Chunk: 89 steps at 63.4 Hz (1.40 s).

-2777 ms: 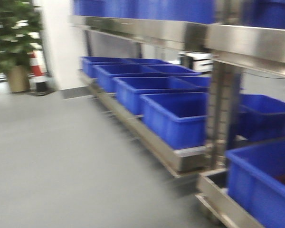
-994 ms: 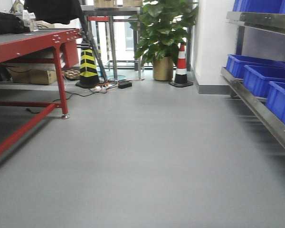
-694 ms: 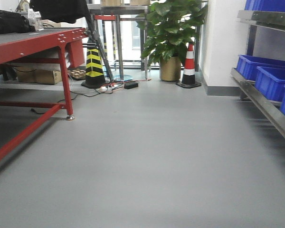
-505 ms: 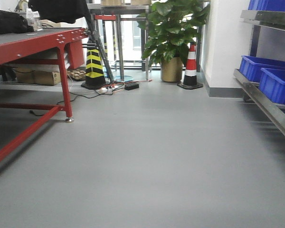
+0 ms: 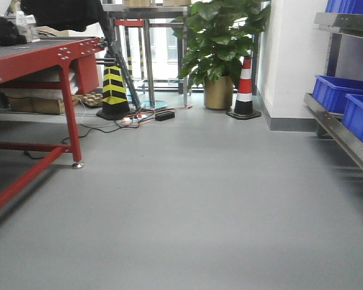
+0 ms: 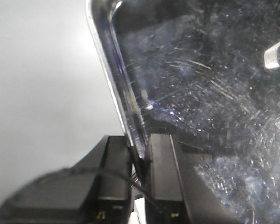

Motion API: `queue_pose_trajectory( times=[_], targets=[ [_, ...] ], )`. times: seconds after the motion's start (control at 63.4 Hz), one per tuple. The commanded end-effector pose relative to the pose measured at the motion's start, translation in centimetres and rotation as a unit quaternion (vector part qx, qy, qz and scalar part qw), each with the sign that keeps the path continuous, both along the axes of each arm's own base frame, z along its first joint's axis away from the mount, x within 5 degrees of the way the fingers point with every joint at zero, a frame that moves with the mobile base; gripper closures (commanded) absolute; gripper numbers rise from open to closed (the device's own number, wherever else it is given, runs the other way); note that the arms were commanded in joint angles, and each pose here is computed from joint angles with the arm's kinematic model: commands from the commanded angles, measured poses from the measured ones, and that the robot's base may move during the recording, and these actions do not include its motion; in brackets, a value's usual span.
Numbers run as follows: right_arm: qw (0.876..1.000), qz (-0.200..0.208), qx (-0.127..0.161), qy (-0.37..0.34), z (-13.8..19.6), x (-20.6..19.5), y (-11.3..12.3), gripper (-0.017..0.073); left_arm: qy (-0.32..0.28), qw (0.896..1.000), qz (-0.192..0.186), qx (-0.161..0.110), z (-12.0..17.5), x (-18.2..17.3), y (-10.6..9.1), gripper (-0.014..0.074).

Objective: Stack silver trays without gaps
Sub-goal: 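Carry the tray in both grippers while driving to the other shelf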

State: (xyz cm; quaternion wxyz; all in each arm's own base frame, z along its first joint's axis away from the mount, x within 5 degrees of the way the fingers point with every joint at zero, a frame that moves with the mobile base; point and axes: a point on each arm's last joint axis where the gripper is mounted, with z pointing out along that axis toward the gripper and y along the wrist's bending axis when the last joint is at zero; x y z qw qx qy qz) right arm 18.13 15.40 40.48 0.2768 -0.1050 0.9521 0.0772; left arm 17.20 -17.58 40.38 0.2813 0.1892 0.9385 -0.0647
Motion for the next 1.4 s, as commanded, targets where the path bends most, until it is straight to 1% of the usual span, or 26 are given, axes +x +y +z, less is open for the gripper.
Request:
queue_pose_trajectory(
  times=[0.0, 1.388],
  targets=[
    [0.996, 0.024, 0.039, -0.071, 2.5, -0.18, -0.15, 0.0505, -0.002, 1.0, -0.03, 0.008, 0.85, -0.96, 0.32, 0.0641],
    [0.996, 0.024, 0.04, -0.071, 2.5, -0.18, -0.14, 0.0505, -0.001, 0.999, -0.031, 0.007, 0.85, -0.98, 0.3, 0.0641]
  ],
)
